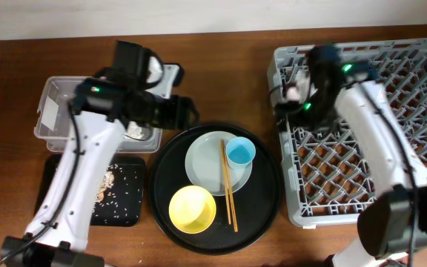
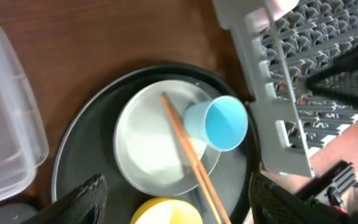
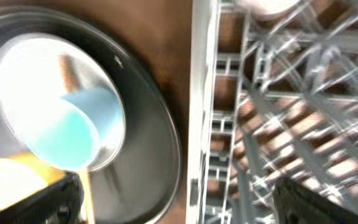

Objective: Sort waste into correct bins and load items into the dishwasher rack
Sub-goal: 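Grasp the blue cup with the left gripper and lift it, then pass the blue cup from the left gripper to the right gripper, then place the blue cup in the dish rack with the right gripper, then grasp one chopstick from the white plate with the right gripper, then insert the chopstick upright into the dish rack with the right gripper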

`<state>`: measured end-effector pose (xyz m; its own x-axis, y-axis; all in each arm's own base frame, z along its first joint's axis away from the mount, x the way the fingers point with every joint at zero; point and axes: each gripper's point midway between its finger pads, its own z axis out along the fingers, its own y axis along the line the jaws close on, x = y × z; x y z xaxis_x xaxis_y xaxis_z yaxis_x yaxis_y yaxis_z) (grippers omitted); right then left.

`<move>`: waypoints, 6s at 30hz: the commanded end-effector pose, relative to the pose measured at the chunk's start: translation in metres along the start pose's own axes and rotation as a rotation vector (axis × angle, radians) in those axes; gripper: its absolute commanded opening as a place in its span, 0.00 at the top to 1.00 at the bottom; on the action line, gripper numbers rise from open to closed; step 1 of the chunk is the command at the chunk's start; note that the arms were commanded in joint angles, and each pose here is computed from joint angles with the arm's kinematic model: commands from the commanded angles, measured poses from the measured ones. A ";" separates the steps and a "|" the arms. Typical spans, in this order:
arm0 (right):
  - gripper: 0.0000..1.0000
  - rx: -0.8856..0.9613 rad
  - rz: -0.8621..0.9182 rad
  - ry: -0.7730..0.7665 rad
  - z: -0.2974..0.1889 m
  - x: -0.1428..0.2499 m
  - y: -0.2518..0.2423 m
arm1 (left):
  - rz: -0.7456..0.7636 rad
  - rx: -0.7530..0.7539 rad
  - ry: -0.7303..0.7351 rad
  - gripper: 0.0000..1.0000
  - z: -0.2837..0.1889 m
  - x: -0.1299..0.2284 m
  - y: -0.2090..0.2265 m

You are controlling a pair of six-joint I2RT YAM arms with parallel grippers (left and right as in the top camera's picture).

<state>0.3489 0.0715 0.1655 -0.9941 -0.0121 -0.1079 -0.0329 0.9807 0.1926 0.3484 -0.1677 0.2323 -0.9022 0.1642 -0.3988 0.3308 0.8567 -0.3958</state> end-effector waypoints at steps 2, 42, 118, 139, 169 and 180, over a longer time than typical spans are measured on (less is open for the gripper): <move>0.01 -0.005 0.034 -0.096 -0.066 -0.010 -0.005 | 0.043 -0.098 0.048 0.28 0.030 0.010 -0.031; 0.00 -1.212 -0.848 -0.550 -0.215 0.038 0.177 | 0.382 0.985 -0.127 1.00 -0.097 -0.051 -0.160; 0.25 -0.244 -0.206 0.168 0.027 0.079 0.111 | -0.291 -0.246 -0.026 0.41 -0.086 -0.035 0.142; 0.79 0.024 -0.163 -0.046 0.136 0.098 0.130 | -0.421 -0.308 -0.073 0.01 -0.117 -0.021 0.193; 0.85 0.008 -0.099 -0.107 0.163 0.100 0.121 | -0.421 -0.309 -0.073 0.01 -0.117 -0.021 0.193; 0.96 -0.032 -0.214 -0.228 0.097 0.048 0.138 | -0.421 -0.309 -0.073 0.01 -0.117 -0.021 0.193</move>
<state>0.2714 0.2242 0.0362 -0.9652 -0.1231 -0.2308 -0.1641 0.9720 0.1679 0.3994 0.0500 0.2588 -0.9172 -0.2435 -0.3153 -0.1548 0.9471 -0.2811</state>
